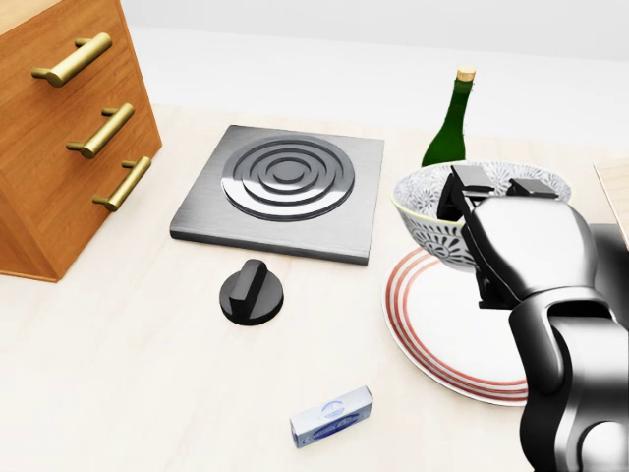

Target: Pick up the akita bowl and put it on the plate.

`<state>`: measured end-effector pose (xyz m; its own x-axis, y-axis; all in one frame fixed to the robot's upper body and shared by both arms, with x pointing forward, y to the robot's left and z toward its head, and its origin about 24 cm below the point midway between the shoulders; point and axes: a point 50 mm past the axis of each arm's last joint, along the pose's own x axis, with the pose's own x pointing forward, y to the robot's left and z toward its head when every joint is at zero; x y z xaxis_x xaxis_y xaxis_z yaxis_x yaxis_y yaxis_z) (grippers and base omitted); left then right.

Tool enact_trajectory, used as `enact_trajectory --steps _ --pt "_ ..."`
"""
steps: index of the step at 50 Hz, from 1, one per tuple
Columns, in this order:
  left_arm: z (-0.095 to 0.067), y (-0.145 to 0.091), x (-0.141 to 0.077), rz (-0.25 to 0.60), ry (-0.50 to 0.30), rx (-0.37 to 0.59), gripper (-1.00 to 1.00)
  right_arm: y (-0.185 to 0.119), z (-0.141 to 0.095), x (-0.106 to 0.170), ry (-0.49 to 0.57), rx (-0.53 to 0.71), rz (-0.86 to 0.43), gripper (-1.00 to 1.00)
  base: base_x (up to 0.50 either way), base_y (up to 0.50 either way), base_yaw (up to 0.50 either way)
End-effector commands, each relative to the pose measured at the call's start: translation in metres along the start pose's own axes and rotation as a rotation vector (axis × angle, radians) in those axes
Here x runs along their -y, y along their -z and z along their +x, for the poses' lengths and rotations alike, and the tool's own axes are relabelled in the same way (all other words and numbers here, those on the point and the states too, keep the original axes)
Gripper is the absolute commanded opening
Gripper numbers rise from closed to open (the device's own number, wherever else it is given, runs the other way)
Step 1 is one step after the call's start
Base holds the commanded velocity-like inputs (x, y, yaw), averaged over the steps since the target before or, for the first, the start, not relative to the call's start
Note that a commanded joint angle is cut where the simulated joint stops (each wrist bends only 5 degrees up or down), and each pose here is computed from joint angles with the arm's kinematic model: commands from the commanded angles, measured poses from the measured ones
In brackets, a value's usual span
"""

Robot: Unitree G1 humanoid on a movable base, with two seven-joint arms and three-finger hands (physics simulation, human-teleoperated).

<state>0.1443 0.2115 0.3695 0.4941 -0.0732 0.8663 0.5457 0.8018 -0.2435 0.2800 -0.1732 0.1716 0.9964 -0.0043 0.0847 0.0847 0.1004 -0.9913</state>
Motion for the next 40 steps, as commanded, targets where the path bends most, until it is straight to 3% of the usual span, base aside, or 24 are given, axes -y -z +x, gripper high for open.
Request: enact_trajectory --steps 1,6,40 --pt "0.000 0.000 0.000 0.001 -0.001 -0.001 0.98 0.009 0.005 -0.004 0.062 0.003 0.046 -1.00 0.00 0.00 0.00" --pt "0.000 0.000 0.001 -0.002 0.002 -0.002 0.98 0.013 0.006 0.003 0.078 -0.005 0.031 -1.00 0.00 0.00 0.00" --pt "-0.001 0.000 0.001 -0.002 0.005 -0.003 0.98 0.017 0.008 -0.038 0.040 -0.019 0.115 -1.00 0.00 0.00 0.00"
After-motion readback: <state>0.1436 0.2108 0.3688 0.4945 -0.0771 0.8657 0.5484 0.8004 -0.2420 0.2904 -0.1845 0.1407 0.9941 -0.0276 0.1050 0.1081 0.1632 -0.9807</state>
